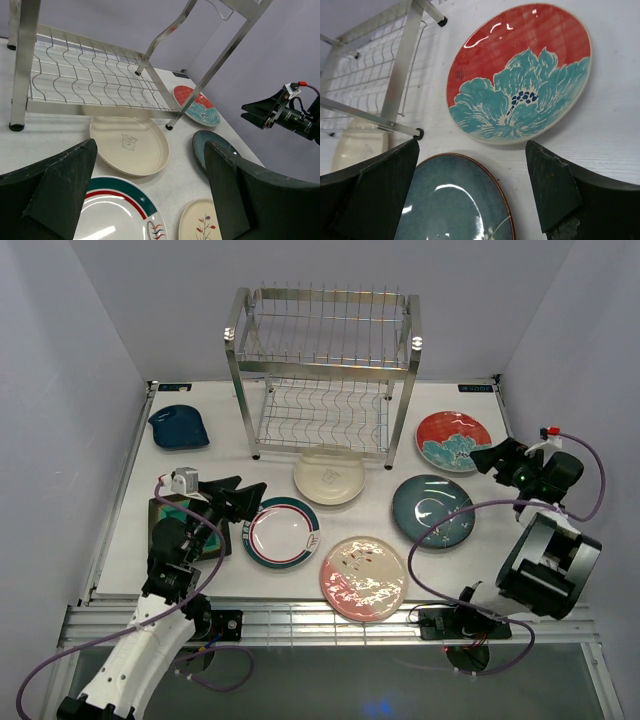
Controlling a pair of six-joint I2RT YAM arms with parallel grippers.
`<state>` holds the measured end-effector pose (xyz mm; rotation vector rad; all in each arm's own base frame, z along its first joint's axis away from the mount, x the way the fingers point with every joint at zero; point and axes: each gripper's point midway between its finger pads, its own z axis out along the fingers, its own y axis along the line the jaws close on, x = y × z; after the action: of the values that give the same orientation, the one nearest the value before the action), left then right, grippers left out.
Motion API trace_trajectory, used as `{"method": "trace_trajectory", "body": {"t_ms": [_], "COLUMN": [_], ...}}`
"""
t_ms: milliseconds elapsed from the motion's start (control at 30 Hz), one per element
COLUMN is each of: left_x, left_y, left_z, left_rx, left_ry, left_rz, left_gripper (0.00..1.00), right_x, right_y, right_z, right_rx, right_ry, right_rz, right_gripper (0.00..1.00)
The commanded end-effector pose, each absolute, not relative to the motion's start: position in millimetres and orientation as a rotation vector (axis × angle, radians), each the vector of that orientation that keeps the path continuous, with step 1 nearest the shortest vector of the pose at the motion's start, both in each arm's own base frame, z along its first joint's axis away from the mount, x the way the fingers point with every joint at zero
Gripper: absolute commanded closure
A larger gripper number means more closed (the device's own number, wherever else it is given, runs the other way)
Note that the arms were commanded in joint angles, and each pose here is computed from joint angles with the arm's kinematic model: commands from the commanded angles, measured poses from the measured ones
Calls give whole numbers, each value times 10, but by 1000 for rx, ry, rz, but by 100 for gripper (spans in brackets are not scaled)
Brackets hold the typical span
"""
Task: Load the plates into the dish rack
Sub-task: Pick up the plate from the corner of the board.
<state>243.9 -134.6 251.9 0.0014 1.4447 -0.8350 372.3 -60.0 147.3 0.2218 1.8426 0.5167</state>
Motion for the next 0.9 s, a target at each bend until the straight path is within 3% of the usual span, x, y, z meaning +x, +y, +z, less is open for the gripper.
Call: {"method": "trace_trajectory", "body": {"t_ms": [0,133,867], "left_x": [2486,2508,2558], "left_y": [-1383,-1409,-1400], "left_z": [2433,2406,2311], "left_rx": [1,6,-30], "left_ry": [1486,1504,1528], "left_rz": [-841,-847,-849], "left_gripper": [2,2,2], "right_x": [3748,3814,4180], "right_y": [-609,-767,-1066], "right_z": [1634,1382,847], "right_rx": [280,400,647], "right_ry": [1797,1804,1892], "right_rz": [833,955,825], "right_gripper": [7,3,0]}}
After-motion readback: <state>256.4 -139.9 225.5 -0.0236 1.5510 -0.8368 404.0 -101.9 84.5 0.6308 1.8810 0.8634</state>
